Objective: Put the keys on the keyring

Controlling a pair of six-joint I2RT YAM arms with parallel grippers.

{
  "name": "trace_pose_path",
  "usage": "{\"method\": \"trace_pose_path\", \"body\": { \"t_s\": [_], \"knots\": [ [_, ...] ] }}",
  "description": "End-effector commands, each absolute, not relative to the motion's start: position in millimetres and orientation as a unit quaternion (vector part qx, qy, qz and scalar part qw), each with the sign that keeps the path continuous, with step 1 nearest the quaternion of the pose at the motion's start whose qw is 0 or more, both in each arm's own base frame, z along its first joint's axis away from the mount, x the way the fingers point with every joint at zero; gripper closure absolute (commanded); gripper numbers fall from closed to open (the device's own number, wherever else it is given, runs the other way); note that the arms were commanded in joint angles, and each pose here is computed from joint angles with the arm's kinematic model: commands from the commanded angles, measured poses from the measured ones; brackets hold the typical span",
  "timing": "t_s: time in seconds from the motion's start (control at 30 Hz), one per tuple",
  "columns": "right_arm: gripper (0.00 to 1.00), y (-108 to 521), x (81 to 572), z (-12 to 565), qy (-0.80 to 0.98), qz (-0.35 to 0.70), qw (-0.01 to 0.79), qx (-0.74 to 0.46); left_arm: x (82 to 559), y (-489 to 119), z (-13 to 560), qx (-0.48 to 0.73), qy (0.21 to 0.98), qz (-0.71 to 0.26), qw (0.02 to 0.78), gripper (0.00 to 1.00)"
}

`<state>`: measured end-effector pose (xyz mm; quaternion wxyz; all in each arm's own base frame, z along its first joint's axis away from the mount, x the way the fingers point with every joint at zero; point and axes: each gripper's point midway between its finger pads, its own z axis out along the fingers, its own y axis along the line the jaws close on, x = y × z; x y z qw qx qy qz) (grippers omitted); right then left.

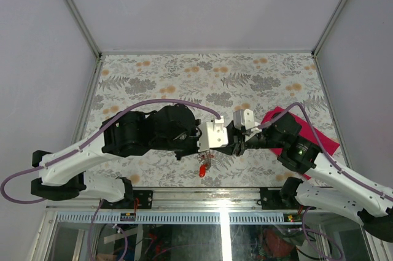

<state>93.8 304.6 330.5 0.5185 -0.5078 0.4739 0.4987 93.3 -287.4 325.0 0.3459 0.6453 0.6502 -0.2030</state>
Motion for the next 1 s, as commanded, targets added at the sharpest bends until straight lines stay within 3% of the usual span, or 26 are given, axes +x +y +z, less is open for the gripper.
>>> {"method": "trace_pose_path", "body": {
  "t_s": [0.0,0.27,0.43,0.6,0.8,0.97],
  "knots": [
    [0.80,307.4,93.8,348.3,0.446,0.506,0.540,-0.505,96.2,-293.3,346.1,0.636,0.633,-0.217,0.383,1.00],
    [0.74,307.7,94.7,343.8,0.452,0.503,0.535,-0.505,96.3,-292.3,349.5,0.632,0.632,-0.220,0.391,1.00],
    [0.98,309.2,96.7,343.3,0.460,0.502,0.531,-0.504,97.3,-291.1,351.0,0.628,0.632,-0.220,0.397,1.00],
    [1.00,304.7,98.5,354.3,0.453,0.496,0.552,-0.494,96.6,-289.0,360.4,0.616,0.627,-0.233,0.417,0.99],
    [1.00,295.2,96.3,380.3,0.429,0.496,0.586,-0.476,91.3,-290.0,382.2,0.584,0.602,-0.281,0.466,0.79],
    [1.00,287.6,87.4,398.4,0.402,0.510,0.601,-0.466,83.3,-288.3,401.1,0.549,0.569,-0.333,0.514,0.72]
  ]
}}
